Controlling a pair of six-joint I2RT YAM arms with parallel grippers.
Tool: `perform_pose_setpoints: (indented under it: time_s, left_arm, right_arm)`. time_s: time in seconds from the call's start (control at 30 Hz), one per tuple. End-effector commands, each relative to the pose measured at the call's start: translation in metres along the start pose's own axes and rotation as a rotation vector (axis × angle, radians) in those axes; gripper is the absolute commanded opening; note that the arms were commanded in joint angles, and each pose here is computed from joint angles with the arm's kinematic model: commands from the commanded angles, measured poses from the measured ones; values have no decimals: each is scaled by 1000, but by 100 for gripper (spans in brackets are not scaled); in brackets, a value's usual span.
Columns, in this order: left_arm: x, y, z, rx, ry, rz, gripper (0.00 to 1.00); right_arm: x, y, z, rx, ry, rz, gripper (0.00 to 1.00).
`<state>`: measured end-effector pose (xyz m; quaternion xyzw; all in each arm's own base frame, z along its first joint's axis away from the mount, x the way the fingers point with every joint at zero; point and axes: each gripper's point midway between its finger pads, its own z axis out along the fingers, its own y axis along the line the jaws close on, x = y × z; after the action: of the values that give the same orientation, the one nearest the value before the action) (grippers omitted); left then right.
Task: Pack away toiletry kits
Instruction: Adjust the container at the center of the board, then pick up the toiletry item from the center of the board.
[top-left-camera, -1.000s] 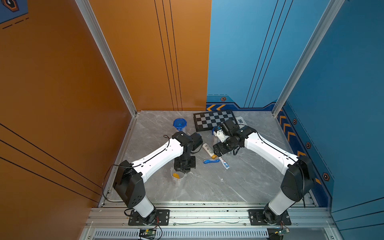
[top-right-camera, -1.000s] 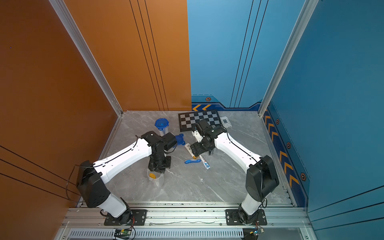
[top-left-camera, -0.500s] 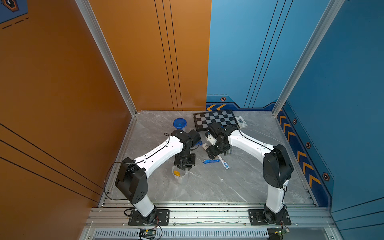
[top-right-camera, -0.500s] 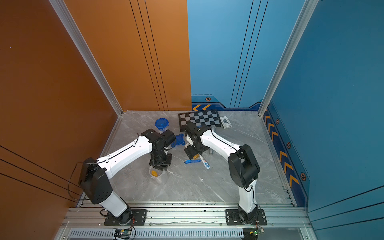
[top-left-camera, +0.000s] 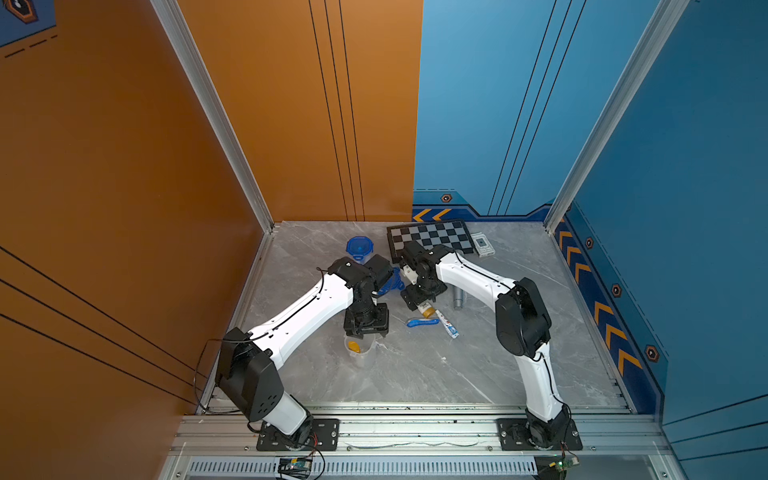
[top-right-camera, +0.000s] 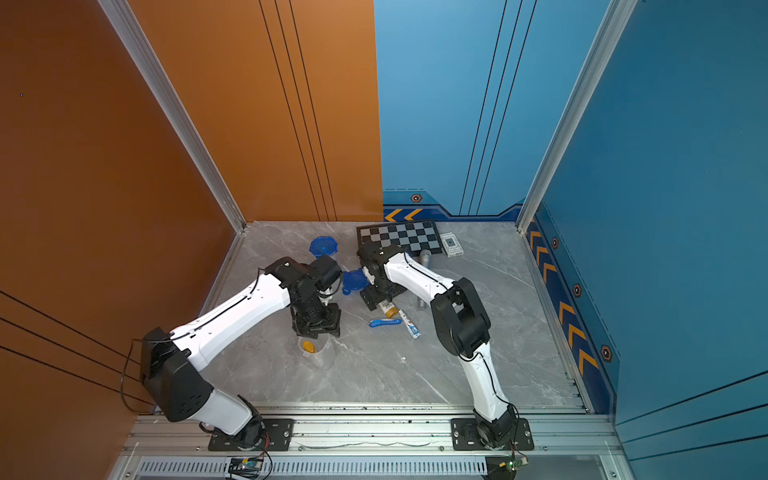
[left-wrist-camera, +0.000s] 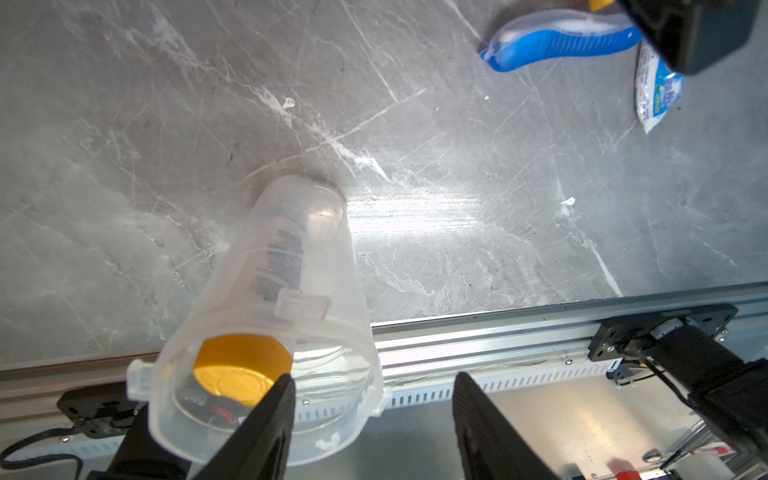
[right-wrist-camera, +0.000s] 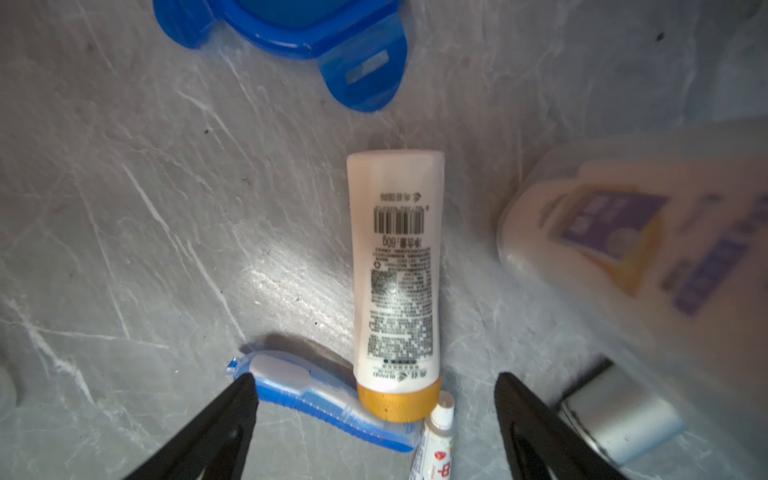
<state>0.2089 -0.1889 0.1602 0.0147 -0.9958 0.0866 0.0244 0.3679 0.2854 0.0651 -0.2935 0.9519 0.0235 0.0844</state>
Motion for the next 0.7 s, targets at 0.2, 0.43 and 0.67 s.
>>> perform_pose_setpoints:
  time_s: [0.2,0.43,0.67]
  left_arm:
    - [1,-1,-26,85,-62,-45,72]
    - [-7,-3,-53,151,-138,-63,76]
    - [-8,4,-74,221,-206,-109,77]
  right_arm:
    - [6,2,18,-2,65,-22,89]
    - [10,5,35,-16,98,-24,87]
    - [11,13,47,-55,101,-20,80]
